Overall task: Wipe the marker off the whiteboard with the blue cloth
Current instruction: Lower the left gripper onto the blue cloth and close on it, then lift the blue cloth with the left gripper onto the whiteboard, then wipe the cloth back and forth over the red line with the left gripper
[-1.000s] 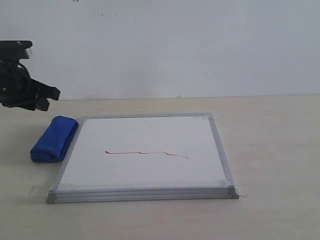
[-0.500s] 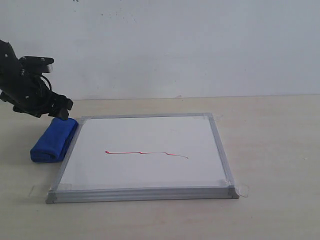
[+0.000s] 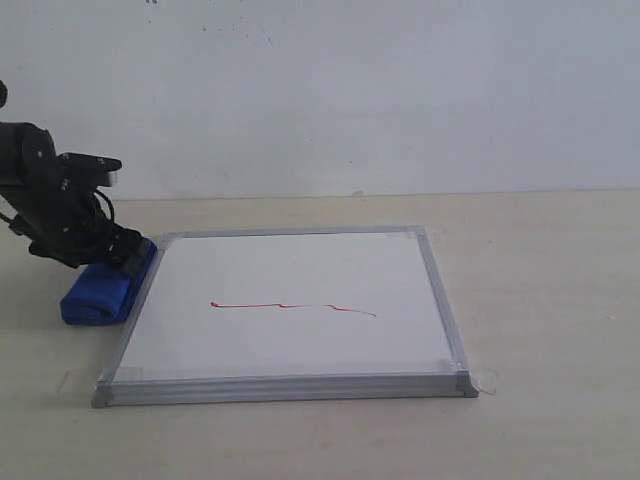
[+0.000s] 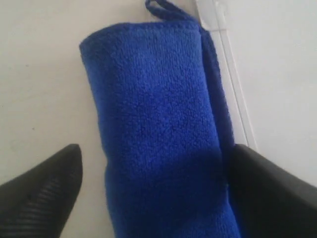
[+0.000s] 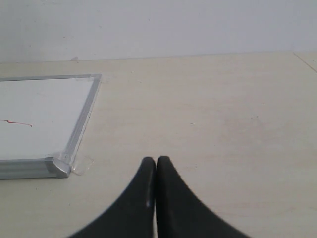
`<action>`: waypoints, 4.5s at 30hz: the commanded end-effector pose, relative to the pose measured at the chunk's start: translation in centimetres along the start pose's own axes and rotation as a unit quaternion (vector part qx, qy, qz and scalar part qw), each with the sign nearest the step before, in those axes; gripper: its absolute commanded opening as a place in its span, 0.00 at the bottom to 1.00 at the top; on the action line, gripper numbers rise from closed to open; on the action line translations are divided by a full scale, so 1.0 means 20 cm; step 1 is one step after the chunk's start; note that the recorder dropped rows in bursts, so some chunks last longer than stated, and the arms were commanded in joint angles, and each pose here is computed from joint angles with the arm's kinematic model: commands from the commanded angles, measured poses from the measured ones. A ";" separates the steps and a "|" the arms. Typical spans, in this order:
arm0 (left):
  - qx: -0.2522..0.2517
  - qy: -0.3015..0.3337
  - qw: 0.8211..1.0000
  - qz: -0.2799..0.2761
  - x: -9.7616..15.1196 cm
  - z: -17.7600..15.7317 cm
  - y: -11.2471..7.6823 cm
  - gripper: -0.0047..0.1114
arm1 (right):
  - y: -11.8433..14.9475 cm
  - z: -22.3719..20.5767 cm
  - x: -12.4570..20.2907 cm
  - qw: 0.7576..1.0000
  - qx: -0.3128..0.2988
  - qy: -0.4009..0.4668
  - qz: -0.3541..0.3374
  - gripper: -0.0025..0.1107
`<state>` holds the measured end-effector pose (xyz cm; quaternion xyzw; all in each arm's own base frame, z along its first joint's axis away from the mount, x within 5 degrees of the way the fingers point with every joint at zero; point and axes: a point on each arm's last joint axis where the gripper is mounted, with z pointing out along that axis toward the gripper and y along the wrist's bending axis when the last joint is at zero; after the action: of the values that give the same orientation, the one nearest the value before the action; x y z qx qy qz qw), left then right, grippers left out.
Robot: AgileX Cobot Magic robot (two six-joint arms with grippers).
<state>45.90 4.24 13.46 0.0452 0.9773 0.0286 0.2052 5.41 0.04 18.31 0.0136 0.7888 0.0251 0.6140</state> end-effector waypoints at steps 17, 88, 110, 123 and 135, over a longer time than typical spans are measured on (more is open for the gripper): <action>0.003 -0.005 1.000 -0.010 0.01 0.09 0.00 0.07 | 0.00 0.00 0.00 1.000 0.004 -0.007 -0.002 0.02; 0.052 -0.034 0.980 0.187 0.18 0.03 -0.81 0.07 | 0.00 0.00 0.00 1.000 0.004 -0.005 -0.002 0.02; 0.078 -0.015 0.986 0.144 0.19 0.01 -0.81 0.07 | 0.00 0.00 0.00 1.000 0.004 -0.005 -0.002 0.02; 0.050 -0.008 0.996 0.073 0.16 0.01 -0.52 0.07 | 0.00 0.00 0.00 1.000 0.004 -0.005 -0.002 0.02; 0.156 0.003 0.978 0.136 0.20 -0.04 -0.84 0.07 | 0.00 0.00 0.00 1.000 0.004 -0.005 -0.002 0.02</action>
<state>42.10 -9.05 12.09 0.1703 0.9587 -0.0561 0.2208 5.41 0.04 18.31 0.0136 0.7888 0.0251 0.6140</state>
